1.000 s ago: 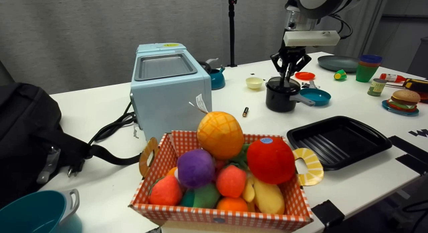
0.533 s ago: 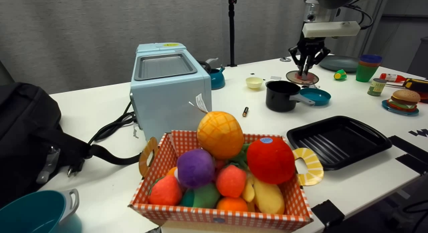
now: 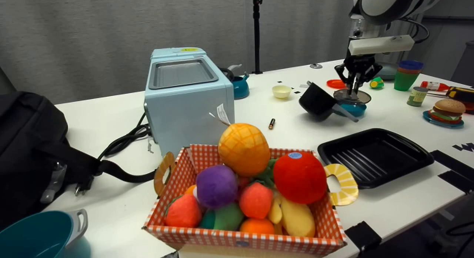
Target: Remove the lid from the black pot and place it on the blue pan
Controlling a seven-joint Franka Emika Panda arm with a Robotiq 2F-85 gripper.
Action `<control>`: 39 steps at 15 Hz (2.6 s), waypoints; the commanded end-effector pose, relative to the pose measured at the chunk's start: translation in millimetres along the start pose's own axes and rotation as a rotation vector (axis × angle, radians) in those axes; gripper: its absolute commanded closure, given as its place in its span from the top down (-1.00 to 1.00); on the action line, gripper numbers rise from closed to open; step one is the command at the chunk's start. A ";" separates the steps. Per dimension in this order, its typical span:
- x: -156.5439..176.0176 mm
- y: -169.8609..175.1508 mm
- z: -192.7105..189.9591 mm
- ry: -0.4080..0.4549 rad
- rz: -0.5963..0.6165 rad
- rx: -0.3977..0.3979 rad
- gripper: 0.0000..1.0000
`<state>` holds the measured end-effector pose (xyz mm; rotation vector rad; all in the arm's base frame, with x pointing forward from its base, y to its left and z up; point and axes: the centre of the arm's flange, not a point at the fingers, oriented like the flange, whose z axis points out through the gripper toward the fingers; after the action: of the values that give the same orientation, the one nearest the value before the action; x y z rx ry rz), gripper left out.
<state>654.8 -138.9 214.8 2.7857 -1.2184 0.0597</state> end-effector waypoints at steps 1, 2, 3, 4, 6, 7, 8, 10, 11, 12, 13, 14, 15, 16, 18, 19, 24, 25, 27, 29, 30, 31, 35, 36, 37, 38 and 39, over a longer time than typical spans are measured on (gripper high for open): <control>13.1 17.5 8.1 -0.013 0.057 -0.019 -0.93; 16.4 21.9 9.8 -0.013 0.068 -0.025 -0.93; 19.0 25.5 11.1 -0.013 0.076 -0.027 -0.93; 21.1 28.8 11.9 -0.013 0.083 -0.030 -0.93; 24.4 32.0 12.6 -0.011 0.091 -0.031 -0.93; 25.3 30.2 13.2 -0.011 0.089 -0.029 -0.93; 25.5 27.6 13.4 -0.013 0.087 -0.026 -0.93; 24.0 16.1 13.8 -0.017 0.078 -0.019 -0.93; 23.5 10.5 14.0 -0.017 0.074 -0.016 -0.93; 23.5 2.7 14.0 -0.016 0.070 -0.013 -0.93; 24.0 -5.0 14.2 -0.014 0.066 -0.011 -0.93; 24.1 -11.6 14.4 -0.011 0.064 -0.008 -0.93; 24.6 -17.7 15.5 -0.007 0.064 -0.008 -0.93; 26.2 -23.0 18.0 -0.007 0.065 -0.010 -0.93; 28.7 -28.1 23.5 -0.010 0.072 -0.019 -0.93; 29.3 -29.0 27.4 -0.012 0.073 -0.025 -0.93; 32.3 -28.5 45.9 -0.032 0.086 -0.056 -0.93; 33.3 -28.1 47.5 -0.033 0.090 -0.059 -0.93; 36.4 -25.8 44.0 -0.033 0.098 -0.057 -0.93; 38.6 -21.7 42.0 -0.030 0.107 -0.052 -0.93; 39.7 -19.4 40.9 -0.030 0.113 -0.048 -0.93; 40.2 -16.1 39.9 -0.034 0.120 -0.043 -0.93; 36.6 -0.6 34.1 -0.045 0.152 -0.022 -0.93; 37.0 1.4 32.7 -0.052 0.160 -0.013 -0.93; 37.5 3.2 30.9 -0.070 0.168 0.005 -0.93; 37.7 4.2 30.0 -0.083 0.176 0.018 -0.93; 37.6 4.4 28.9 -0.094 0.185 0.033 -0.93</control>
<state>684.3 -170.2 177.8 2.6880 -1.4338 -0.0025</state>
